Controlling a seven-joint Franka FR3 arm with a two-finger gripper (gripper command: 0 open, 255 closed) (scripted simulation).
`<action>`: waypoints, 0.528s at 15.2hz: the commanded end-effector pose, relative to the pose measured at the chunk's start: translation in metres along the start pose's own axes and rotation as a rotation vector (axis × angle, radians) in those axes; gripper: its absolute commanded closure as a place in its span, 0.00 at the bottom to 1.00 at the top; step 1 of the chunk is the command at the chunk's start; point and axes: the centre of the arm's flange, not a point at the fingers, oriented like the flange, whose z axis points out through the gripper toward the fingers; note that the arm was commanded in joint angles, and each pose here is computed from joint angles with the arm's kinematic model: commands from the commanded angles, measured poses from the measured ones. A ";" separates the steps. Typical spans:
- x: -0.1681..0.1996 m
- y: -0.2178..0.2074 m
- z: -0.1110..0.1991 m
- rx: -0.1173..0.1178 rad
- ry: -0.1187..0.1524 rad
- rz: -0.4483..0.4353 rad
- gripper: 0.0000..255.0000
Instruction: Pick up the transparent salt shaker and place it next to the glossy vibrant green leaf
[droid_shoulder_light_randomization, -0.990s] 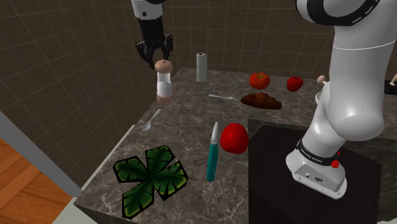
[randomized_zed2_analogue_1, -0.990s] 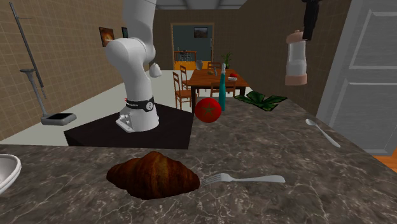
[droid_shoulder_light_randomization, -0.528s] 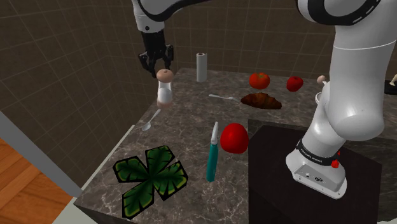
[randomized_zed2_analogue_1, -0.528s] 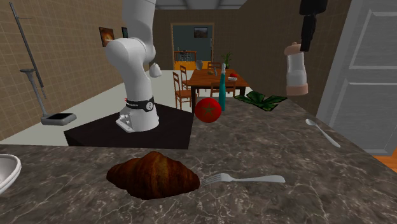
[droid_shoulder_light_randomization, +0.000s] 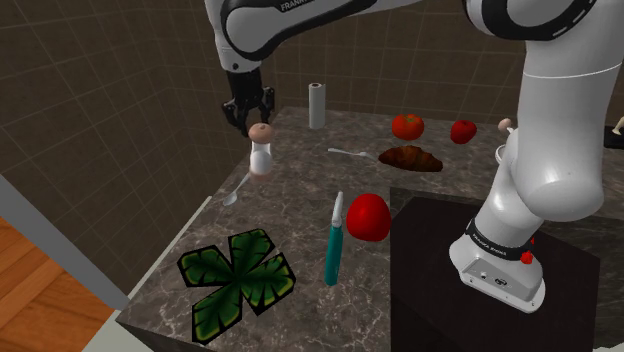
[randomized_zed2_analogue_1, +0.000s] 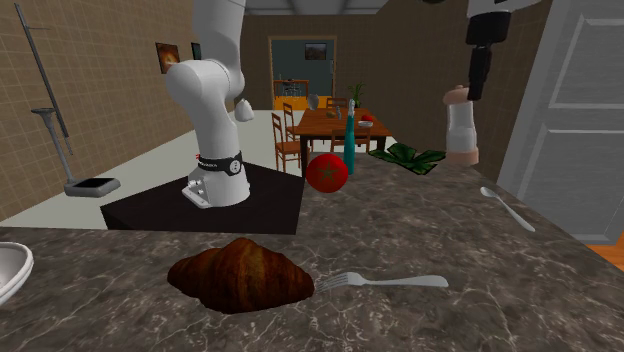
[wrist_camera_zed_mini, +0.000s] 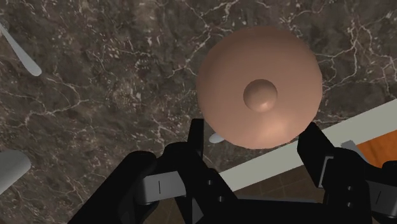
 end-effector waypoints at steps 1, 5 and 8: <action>-0.001 -0.001 0.011 0.000 0.001 0.000 1.00; -0.002 -0.002 0.032 0.000 0.001 0.000 1.00; -0.003 -0.003 0.047 0.000 0.001 0.000 1.00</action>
